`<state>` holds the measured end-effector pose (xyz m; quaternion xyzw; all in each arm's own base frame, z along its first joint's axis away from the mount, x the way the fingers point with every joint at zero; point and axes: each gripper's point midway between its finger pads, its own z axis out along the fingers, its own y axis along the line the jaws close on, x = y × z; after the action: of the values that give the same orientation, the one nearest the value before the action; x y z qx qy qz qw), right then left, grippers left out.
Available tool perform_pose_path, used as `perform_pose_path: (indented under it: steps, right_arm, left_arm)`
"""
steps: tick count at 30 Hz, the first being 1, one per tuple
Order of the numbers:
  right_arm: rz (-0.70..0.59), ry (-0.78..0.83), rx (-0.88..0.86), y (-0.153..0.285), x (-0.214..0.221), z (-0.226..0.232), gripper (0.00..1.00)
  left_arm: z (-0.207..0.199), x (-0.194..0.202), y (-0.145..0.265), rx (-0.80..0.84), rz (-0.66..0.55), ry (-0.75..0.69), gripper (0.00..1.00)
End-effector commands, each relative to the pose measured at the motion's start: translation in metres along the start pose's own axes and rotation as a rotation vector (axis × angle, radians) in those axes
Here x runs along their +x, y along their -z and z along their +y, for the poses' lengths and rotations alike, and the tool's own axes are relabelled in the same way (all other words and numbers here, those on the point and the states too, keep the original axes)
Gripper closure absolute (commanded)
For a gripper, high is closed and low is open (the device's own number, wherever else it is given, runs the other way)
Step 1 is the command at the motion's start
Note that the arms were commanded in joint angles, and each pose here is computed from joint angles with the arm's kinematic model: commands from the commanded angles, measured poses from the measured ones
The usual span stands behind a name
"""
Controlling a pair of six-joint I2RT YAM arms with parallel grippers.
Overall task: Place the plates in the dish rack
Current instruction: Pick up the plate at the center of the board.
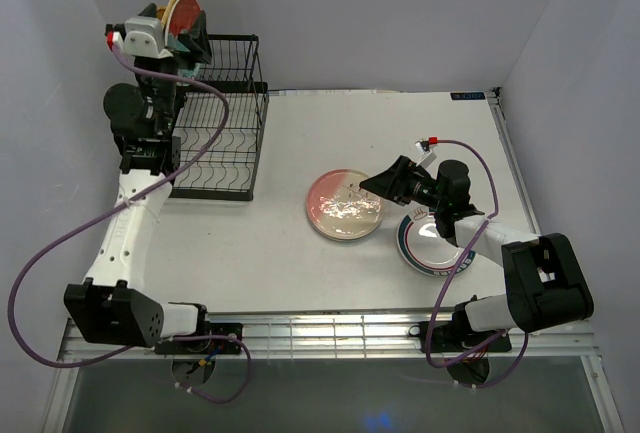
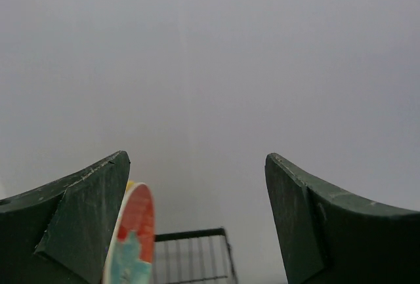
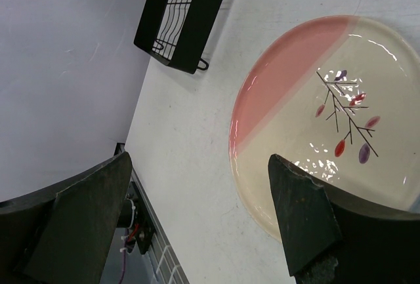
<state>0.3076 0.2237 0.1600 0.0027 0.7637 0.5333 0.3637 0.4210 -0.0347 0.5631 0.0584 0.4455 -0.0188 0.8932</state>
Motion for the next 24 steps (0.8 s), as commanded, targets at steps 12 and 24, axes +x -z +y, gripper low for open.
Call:
perform_pose_path:
  steps: [12, 24]
  right_arm:
    - [-0.093, 0.05, 0.133, 0.002, -0.032, -0.005, 0.09]
    - [-0.195, 0.106, 0.543, 0.034, -0.061, -0.041, 0.1]
  left_arm:
    - [-0.132, 0.096, 0.102, 0.297, 0.307, 0.421, 0.04]
    - [-0.209, 0.181, 0.181, 0.489, 0.573, 0.58, 0.04]
